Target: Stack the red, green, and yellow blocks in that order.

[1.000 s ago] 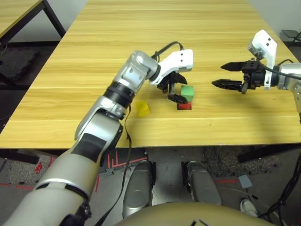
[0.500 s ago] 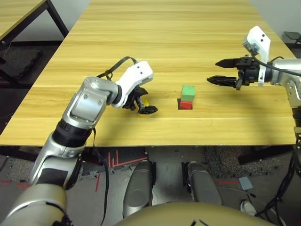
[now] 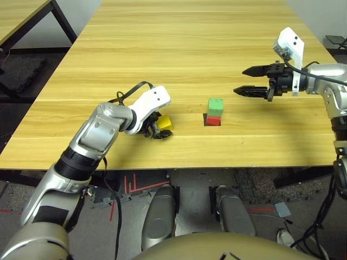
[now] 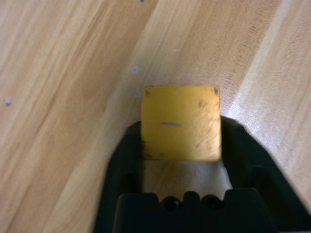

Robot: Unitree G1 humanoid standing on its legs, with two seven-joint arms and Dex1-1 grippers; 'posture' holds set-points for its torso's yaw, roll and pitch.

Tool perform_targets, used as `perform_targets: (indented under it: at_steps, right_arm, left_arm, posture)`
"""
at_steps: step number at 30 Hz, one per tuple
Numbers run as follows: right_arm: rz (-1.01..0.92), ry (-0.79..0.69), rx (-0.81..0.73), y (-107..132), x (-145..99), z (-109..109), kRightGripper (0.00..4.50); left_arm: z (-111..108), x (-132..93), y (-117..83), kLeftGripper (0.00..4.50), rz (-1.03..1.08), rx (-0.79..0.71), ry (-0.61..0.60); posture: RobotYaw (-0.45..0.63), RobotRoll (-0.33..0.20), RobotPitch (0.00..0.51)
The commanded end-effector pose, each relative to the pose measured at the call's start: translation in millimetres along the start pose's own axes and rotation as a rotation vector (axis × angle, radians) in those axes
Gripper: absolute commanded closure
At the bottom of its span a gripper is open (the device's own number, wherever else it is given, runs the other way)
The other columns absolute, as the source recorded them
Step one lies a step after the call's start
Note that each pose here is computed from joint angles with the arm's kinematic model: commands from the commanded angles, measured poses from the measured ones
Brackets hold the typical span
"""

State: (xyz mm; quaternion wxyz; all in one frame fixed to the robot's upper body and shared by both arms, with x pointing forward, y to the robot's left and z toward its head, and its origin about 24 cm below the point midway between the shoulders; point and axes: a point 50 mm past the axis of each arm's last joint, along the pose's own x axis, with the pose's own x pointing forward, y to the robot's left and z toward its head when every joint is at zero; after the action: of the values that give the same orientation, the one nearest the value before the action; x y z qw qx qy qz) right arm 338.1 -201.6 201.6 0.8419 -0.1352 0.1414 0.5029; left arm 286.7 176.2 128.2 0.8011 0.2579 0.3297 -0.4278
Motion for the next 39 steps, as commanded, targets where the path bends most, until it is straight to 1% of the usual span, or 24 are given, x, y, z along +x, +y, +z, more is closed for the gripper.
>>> perform_targets:
  at_steps: [1,4,6,8,11,15,17,21,24,29,39]
  right_arm:
    - [-0.003,0.0,0.0,1.8,-3.0,-0.4,0.0]
    - [-0.007,0.001,0.005,3.0,-4.2,-2.1,0.0]
    - [-0.01,0.001,0.009,3.9,-5.0,-3.7,0.0]
    - [-0.013,0.003,0.014,4.9,-6.1,-5.7,0.0]
    - [-0.014,0.006,0.024,7.6,-6.6,-9.0,0.0]
    - [-0.029,0.001,0.035,11.1,-7.5,-12.9,0.0]
    - [-0.033,-0.001,0.04,13.0,-8.2,-14.3,0.0]
    - [-0.048,-0.009,0.056,17.4,-9.8,-18.2,0.0]
    - [-0.064,-0.009,0.065,19.0,-13.2,-20.0,0.0]
    - [-0.082,-0.006,0.07,19.9,-18.0,-21.8,0.0]
    - [-0.092,0.001,0.083,22.0,-20.7,-25.2,0.0]
  left_arm:
    - [22.8,-10.3,0.0,2.46,-0.037,0.035,-0.044]
    - [52.2,-20.8,1.1,2.46,-0.062,0.088,-0.102]
    - [79.3,-26.8,0.9,2.46,-0.082,0.147,-0.154]
    - [103.2,-27.7,-2.6,2.46,-0.131,0.195,-0.193]
    - [126.8,-20.5,-5.8,2.46,-0.198,0.257,-0.214]
    - [147.3,-1.6,-1.4,2.46,-0.269,0.347,-0.168]
    - [152.7,3.9,0.8,2.46,-0.294,0.384,-0.154]
    - [161.7,15.9,9.5,2.46,-0.317,0.465,-0.126]
    - [166.1,21.2,14.1,2.46,-0.325,0.503,-0.12]
    - [169.1,26.1,15.9,2.46,-0.339,0.526,-0.122]
    - [166.9,35.7,11.2,2.46,-0.367,0.531,-0.111]
  posture:
    - [0.22,-0.14,0.092]
    - [0.21,-0.133,0.091]
    - [0.2,-0.123,0.088]
    - [0.2,-0.119,0.086]
    - [0.18,-0.109,0.083]
    - [0.13,-0.097,0.081]
    - [0.13,-0.095,0.081]
    - [0.08,-0.084,0.081]
    - [0.06,-0.081,0.079]
    - [0.05,-0.079,0.08]
    - [0.04,-0.077,0.096]
